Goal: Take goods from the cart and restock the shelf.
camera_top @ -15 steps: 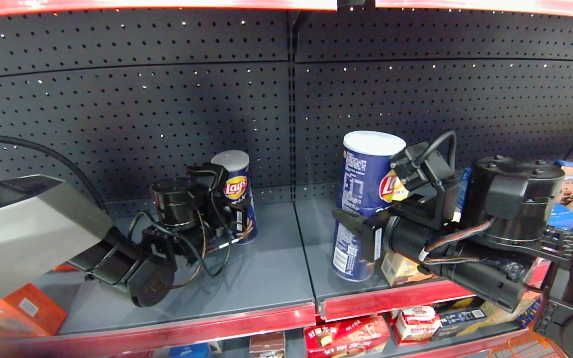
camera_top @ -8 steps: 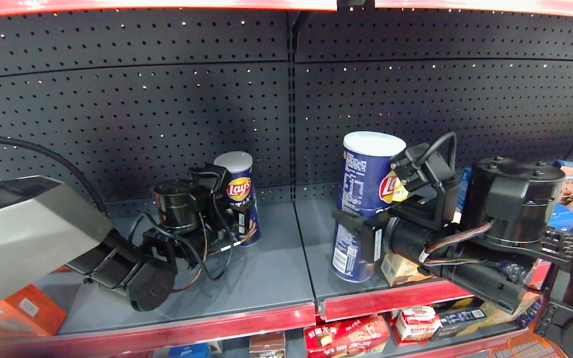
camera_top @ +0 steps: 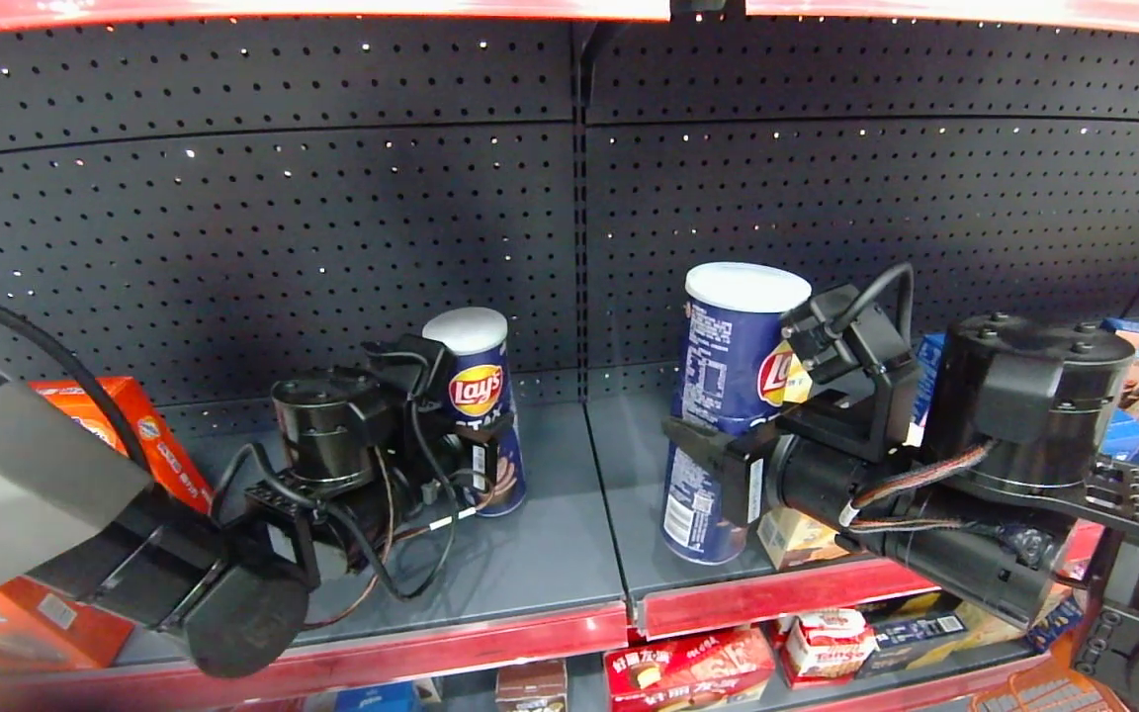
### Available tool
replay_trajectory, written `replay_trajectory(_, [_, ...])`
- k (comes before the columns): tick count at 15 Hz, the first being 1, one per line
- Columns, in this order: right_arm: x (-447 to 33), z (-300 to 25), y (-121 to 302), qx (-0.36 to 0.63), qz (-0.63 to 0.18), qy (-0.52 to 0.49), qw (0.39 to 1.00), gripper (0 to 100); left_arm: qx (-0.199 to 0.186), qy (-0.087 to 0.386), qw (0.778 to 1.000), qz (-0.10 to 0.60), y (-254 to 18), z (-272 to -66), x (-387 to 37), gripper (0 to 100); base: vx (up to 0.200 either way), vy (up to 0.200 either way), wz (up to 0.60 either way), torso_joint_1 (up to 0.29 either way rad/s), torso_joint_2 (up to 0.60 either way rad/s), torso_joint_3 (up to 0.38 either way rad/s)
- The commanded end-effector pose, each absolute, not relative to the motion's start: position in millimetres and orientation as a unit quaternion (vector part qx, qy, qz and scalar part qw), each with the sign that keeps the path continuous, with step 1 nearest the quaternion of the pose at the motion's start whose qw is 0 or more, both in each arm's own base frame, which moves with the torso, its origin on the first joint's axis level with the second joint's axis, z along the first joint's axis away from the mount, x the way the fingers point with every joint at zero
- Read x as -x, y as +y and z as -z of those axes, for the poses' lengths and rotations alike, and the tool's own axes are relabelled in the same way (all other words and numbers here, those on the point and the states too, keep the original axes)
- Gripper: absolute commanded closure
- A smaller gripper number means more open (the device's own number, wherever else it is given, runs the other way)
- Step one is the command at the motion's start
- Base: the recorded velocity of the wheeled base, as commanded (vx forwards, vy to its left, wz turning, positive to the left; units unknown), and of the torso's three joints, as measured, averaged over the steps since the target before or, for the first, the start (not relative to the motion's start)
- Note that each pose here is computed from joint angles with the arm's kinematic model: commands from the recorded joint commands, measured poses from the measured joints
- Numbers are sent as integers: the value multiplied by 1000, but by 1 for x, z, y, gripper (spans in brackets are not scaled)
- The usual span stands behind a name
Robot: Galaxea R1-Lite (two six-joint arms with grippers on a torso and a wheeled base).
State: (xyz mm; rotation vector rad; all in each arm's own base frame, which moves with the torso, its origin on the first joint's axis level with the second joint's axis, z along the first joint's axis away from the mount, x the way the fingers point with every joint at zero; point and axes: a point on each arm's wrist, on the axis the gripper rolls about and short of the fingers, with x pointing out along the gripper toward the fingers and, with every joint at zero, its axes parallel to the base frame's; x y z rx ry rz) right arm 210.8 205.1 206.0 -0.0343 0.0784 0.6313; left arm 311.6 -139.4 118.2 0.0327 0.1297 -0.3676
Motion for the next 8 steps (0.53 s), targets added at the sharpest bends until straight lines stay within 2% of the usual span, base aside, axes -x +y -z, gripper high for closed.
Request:
replay_trajectory(1, [-210,-207,204,16,-310,36,950,100,-7,52,980,191,-140,-130,-298,100,0,0,0,0,0,0])
replay_trajectory(4, [-206,-207,200,17,-310,37,950,100,-4,54,979,197,-137,-135,-282,100,0,0,0,0,0,0])
replay_trajectory(8, [-205,-208,199,17,-308,36,950,100,-7,66,976,210,-139,-130,-267,100,0,0,0,0,0,0])
